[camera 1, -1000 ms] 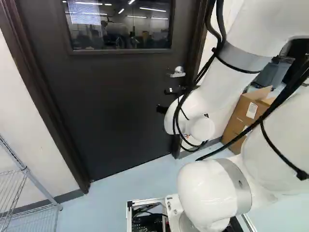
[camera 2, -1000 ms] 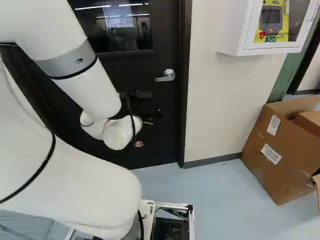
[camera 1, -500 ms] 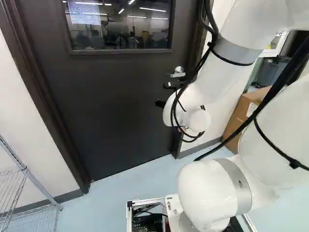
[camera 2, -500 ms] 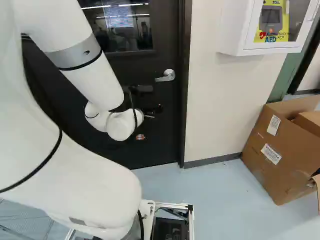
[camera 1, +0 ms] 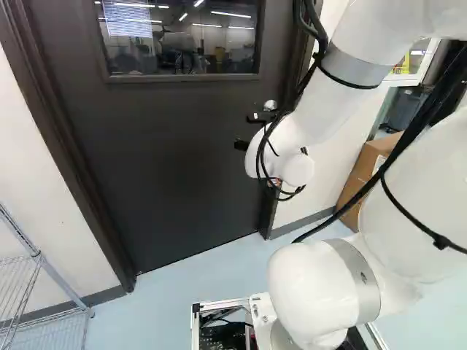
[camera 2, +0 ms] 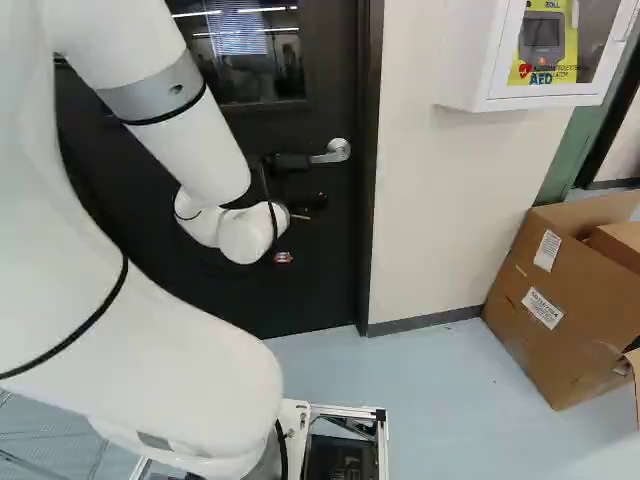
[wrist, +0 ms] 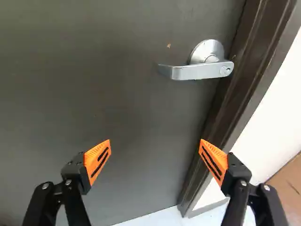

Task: Open the door and move inside

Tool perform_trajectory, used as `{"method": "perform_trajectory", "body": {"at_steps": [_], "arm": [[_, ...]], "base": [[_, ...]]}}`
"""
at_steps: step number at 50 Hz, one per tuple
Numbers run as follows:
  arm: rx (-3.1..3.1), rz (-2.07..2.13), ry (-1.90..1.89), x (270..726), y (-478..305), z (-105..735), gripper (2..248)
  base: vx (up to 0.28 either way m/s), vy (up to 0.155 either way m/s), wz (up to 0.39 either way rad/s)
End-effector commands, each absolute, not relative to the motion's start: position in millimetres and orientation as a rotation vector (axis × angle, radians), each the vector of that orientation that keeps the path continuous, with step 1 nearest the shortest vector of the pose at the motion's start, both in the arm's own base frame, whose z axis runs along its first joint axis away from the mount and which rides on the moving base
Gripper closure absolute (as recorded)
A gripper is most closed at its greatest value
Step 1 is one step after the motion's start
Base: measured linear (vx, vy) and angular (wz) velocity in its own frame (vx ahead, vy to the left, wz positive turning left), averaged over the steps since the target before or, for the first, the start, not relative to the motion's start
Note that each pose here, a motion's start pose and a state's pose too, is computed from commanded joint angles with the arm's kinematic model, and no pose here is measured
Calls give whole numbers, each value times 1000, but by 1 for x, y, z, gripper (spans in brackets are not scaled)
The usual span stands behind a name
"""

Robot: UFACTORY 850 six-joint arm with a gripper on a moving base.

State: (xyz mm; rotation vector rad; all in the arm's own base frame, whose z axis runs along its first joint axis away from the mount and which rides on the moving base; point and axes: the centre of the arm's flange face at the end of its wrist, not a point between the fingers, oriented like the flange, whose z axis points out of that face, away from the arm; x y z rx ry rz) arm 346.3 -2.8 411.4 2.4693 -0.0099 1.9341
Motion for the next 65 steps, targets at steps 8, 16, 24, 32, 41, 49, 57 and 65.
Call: {"method": "perform_trajectory", "body": {"at_steps": [8,16,24,32,41,49,57,65], "arm": [[2453,1946,-21,356,-6,419,3],[2437,1956,-32,365,-10,427,3],[2434,1951,-43,374,-13,434,3],[2436,1936,-57,380,-18,440,3],[2442,1914,-75,381,-23,446,3],[2449,1892,-91,380,-28,451,3],[2443,1892,-100,379,-31,457,3],[2425,1912,-101,378,-32,465,3]], "base": [[0,0,0],[0,0,0],[0,0,0],[0,0,0],[0,0,0],[0,0,0],[0,0,0],[0,0,0]]}}
